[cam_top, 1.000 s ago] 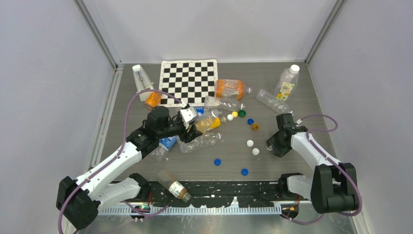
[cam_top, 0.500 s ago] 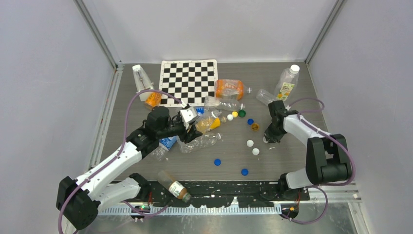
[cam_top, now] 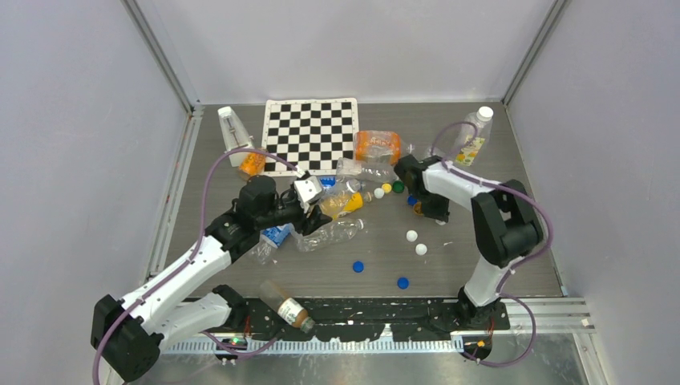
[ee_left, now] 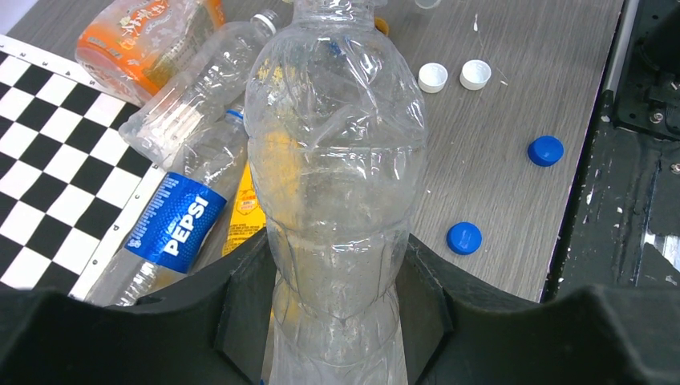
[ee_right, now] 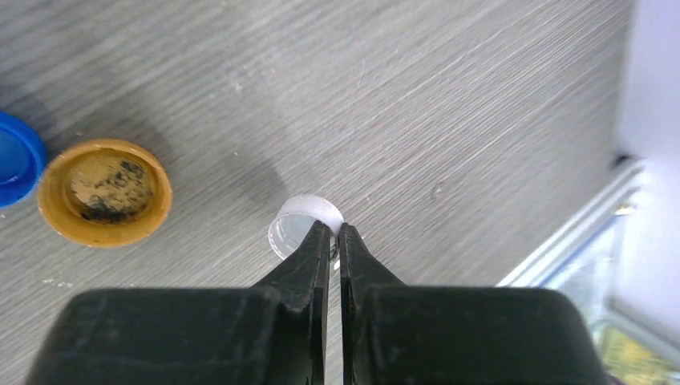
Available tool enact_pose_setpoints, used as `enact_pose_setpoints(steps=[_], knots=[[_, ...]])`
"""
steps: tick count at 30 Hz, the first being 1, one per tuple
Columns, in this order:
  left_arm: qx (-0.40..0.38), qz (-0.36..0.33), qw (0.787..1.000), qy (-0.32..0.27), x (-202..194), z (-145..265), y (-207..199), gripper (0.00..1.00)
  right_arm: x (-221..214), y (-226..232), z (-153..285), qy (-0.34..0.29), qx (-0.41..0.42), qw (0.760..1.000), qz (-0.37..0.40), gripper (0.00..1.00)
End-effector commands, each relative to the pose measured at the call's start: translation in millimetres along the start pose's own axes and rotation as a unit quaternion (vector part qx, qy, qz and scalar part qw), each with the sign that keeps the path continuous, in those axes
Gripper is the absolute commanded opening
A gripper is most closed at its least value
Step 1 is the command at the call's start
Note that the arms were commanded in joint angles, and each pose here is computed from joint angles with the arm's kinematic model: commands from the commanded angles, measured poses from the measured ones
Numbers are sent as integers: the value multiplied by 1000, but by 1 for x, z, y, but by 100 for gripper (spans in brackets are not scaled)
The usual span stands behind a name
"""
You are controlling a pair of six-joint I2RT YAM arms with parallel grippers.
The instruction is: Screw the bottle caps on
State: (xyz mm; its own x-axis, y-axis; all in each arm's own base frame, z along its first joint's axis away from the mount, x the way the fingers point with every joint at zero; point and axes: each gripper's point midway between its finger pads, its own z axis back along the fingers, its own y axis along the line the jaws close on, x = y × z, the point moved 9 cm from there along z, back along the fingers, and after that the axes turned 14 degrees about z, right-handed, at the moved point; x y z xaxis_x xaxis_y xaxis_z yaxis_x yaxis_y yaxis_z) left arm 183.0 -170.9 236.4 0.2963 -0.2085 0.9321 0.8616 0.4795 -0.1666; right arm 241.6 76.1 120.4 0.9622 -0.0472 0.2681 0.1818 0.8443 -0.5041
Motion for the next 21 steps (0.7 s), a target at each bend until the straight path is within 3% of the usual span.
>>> enact_pose_setpoints(steps=[1, 10, 15, 21], knots=[[8, -21, 999, -33, 20, 8, -3, 0, 14, -2, 10, -27, -155, 982, 100, 5], [32, -31, 998, -43, 24, 16, -2, 0, 16, 50, -1, -42, -302, 916, 260, 12], [34, -32, 998, -45, 25, 17, -2, 0, 10, 68, 3, -59, -300, 910, 281, 17], [34, -33, 998, -45, 25, 18, -3, 0, 2, 90, 9, -68, -272, 912, 300, 39]])
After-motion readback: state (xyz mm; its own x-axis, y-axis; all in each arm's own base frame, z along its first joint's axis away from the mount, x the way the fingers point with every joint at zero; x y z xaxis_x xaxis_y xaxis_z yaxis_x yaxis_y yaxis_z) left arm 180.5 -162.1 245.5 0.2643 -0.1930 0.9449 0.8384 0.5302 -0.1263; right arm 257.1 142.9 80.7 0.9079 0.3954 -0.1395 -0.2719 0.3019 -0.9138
